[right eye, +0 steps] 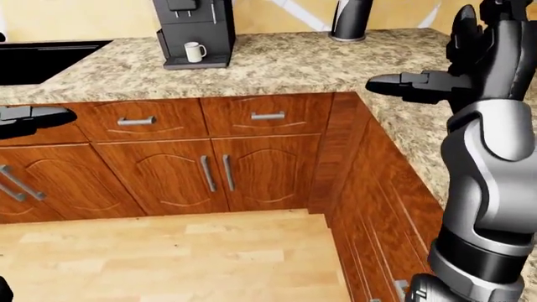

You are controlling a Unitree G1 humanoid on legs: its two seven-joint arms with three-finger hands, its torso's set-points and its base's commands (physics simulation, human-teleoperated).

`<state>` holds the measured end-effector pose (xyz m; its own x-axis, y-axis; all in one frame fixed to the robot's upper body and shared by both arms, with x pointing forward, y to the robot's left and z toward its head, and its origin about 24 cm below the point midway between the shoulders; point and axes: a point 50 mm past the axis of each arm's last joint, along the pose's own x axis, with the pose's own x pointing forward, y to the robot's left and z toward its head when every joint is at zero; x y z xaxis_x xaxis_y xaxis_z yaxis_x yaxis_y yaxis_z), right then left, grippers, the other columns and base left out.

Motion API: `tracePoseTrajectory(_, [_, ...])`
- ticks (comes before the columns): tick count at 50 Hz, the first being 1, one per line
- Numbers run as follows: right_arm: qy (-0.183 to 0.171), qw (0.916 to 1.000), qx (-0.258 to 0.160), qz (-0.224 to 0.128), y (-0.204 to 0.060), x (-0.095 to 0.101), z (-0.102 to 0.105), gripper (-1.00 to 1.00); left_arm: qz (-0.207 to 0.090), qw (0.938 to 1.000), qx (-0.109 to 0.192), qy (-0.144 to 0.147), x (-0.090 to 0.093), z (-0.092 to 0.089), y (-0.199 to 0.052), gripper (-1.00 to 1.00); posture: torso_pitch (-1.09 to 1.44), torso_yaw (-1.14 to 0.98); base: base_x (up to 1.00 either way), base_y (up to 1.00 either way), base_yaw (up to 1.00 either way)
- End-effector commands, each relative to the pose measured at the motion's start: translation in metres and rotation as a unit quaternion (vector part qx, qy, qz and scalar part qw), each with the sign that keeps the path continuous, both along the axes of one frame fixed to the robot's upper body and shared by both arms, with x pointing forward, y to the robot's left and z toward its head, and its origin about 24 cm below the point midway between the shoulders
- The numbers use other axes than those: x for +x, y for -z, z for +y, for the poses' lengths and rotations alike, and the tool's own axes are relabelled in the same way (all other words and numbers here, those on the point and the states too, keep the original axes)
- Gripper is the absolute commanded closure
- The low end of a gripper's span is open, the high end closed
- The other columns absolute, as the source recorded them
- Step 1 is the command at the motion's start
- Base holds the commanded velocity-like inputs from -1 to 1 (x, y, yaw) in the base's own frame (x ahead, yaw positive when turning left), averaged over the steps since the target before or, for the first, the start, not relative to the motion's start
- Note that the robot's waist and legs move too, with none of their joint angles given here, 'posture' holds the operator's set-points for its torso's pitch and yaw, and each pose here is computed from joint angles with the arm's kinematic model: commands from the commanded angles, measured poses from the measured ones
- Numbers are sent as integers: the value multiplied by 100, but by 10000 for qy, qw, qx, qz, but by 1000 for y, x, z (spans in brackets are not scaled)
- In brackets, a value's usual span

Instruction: Pick the mug from under the coffee machine dispenser and place it on the counter.

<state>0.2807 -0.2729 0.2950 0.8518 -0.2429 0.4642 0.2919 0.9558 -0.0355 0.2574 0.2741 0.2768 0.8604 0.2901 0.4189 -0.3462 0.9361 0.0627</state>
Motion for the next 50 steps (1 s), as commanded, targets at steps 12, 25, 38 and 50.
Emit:
tracePoseTrajectory(12, [26,9993,-101,-353,-17,-8,-1,-100,-387,9992,125,-49,-7,-2,-15,-100,0,0,33,25,0])
tracePoseTrajectory(25, [32,9992,-91,-377,-20,-9,-2,-100,-398,9991,127,-53,-7,-1,-17,-100,0,0,27,30,0])
tracePoseTrajectory(38, [63,9992,-71,-399,-21,-10,-5,-100,-415,9990,135,-34,-8,-3,-18,-100,0,0,21,22,0])
tracePoseTrajectory(50, [82,9991,-78,-409,-22,-10,-6,-100,-440,9989,142,-19,-9,-3,-21,-100,0,0,16,16,0])
